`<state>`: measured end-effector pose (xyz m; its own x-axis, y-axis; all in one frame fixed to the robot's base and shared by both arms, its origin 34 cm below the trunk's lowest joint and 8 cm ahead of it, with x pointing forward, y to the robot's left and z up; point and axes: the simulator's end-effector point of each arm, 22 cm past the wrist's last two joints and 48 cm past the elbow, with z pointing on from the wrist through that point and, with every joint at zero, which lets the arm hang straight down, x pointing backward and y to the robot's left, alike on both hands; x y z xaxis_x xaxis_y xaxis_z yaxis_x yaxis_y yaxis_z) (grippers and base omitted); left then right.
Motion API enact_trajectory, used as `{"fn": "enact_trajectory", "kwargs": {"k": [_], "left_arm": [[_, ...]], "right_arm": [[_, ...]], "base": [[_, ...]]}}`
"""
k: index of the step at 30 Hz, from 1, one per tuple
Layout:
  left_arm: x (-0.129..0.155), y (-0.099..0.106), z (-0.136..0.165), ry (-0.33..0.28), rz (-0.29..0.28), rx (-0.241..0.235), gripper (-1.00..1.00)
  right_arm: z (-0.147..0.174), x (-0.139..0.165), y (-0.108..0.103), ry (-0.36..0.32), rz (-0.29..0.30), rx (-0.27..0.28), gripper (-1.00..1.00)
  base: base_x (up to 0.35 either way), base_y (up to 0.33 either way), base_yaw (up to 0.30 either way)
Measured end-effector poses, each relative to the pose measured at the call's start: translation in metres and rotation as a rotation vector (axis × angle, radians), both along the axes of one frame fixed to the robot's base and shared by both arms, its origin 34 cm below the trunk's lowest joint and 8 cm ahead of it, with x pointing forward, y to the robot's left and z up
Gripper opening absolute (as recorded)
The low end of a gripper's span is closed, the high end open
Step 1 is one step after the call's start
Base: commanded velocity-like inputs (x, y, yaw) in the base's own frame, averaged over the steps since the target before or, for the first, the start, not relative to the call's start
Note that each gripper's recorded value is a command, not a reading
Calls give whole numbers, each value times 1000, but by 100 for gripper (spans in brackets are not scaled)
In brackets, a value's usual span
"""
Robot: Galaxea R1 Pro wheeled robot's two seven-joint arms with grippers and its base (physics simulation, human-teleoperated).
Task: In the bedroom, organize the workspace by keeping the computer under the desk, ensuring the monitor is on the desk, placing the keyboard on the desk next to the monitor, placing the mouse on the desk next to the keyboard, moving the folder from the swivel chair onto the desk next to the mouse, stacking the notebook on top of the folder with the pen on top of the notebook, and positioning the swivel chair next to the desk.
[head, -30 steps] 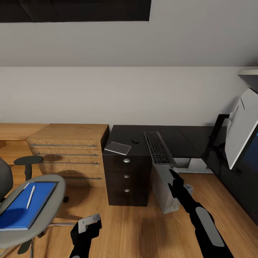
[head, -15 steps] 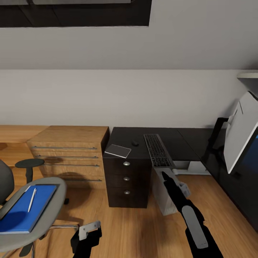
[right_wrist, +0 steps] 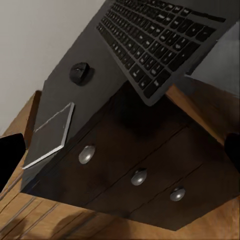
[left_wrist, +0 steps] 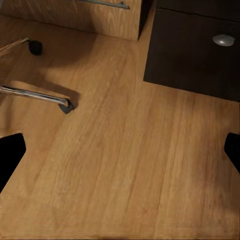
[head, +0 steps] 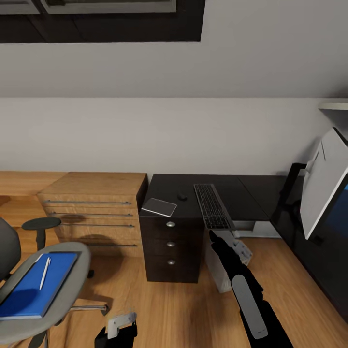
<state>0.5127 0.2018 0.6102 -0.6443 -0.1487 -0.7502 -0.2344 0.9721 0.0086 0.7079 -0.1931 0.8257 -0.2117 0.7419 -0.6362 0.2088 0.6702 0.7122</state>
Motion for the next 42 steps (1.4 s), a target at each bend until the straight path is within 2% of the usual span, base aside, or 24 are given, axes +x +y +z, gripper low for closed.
{"fn": "enact_trajectory", "kwargs": {"k": [1, 4, 5, 7, 9, 18, 21, 25, 28, 31, 35, 42], "left_arm": [[-9, 0, -10, 30, -2, 5, 100], [-22, 2, -22, 72, -5, 14, 100], [-29, 3, -28, 90, -5, 18, 100], [-42, 6, -39, 105, 1, 25, 100], [-52, 10, -46, 103, 6, 37, 100], [-58, 12, -36, 86, 13, 43, 100], [-58, 13, -31, 85, 14, 43, 100], [-58, 14, -25, 84, 14, 46, 100], [-58, 15, -20, 84, 14, 46, 100], [-44, 12, -9, 43, 37, 36, 100], [-34, -1, 2, 1, 49, 9, 100], [-24, -1, 18, -62, 67, -2, 100]], "right_arm": [[4, -4, 5, 38, -4, -79, 100], [15, -12, 19, 87, 1, -201, 100], [22, -18, 25, 108, -3, -257, 100], [32, -26, 31, 134, -19, -327, 100], [39, -31, 33, 143, -29, -359, 100], [54, -33, 36, 148, -33, -382, 100], [61, -33, 42, 139, -18, -396, 100], [70, -36, 58, 117, 21, -436, 100], [76, -37, 62, 101, 38, -479, 100], [73, -38, 75, 107, 60, -471, 100], [67, -42, 83, 116, 79, -480, 100], [71, -54, 93, 107, 92, -483, 100]], "base": [[0, 0, 0], [0, 0, 0], [0, 0, 0], [0, 0, 0], [0, 0, 0], [0, 0, 0], [0, 0, 0], [0, 0, 0], [0, 0, 0], [0, 0, 0], [0, 0, 0], [0, 0, 0]]}}
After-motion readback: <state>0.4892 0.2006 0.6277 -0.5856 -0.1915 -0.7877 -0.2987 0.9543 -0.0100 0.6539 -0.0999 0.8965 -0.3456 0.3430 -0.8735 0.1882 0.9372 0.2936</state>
